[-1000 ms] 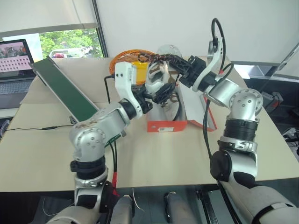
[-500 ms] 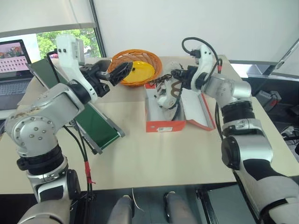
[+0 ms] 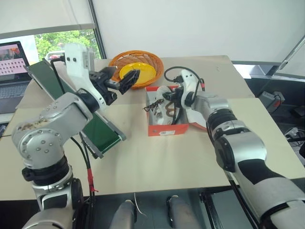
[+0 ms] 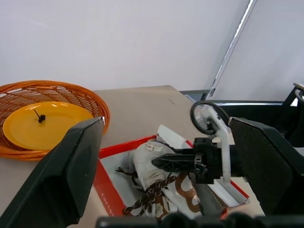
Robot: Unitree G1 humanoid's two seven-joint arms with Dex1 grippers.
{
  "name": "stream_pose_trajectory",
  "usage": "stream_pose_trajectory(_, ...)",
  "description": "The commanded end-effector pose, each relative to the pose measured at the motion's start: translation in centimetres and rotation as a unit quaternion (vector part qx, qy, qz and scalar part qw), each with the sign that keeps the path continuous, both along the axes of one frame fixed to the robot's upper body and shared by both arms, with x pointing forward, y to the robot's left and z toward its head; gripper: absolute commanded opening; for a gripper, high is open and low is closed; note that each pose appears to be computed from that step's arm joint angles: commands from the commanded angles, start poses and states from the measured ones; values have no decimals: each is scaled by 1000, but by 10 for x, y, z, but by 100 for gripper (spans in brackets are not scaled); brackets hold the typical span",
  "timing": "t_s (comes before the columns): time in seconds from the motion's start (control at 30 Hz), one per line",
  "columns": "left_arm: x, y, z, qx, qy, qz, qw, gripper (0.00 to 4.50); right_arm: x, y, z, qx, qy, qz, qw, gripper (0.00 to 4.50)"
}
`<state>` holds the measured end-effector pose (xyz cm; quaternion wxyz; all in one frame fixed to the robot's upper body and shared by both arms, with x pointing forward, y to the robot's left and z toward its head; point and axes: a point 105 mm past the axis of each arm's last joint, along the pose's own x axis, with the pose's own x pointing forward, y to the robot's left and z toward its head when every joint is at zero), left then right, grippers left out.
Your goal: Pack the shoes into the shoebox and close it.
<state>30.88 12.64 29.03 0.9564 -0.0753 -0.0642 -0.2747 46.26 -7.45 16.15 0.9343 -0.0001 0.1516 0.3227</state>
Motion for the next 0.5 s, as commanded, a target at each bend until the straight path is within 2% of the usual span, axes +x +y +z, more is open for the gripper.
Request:
stream_pose_trajectory(0.03, -8, -1, 9, 20, -27, 7, 999, 450, 2, 5, 6, -11, -27, 1, 1000, 35)
stream_pose_trajectory(0.07, -8, -1, 8, 26, -26, 9, 999, 450, 2, 6, 4, -20, -30, 2, 999, 35)
stream_pose_trajectory(0.13, -8, -3, 5, 42, -24, 8, 999, 450, 2, 10, 1, -31, -34, 5, 999, 136)
stream_pose_trajectory(0.17, -8, -5, 4, 53, -24, 7, 998, 450, 1, 12, 0, -36, -36, 6, 999, 156)
stream_pose_trajectory(0.3, -10, -10, -8, 105, -14, -2, 994, 450, 1, 19, 2, -42, -47, 15, 998, 296)
stream_pose_trajectory(0.43, -15, -9, -26, 162, 8, -24, 986, 450, 2, 21, 29, -22, -79, 34, 996, 427)
stream_pose_trajectory(0.5, -16, -6, -31, 177, 15, -27, 984, 450, 2, 23, 41, -20, -94, 48, 994, 439)
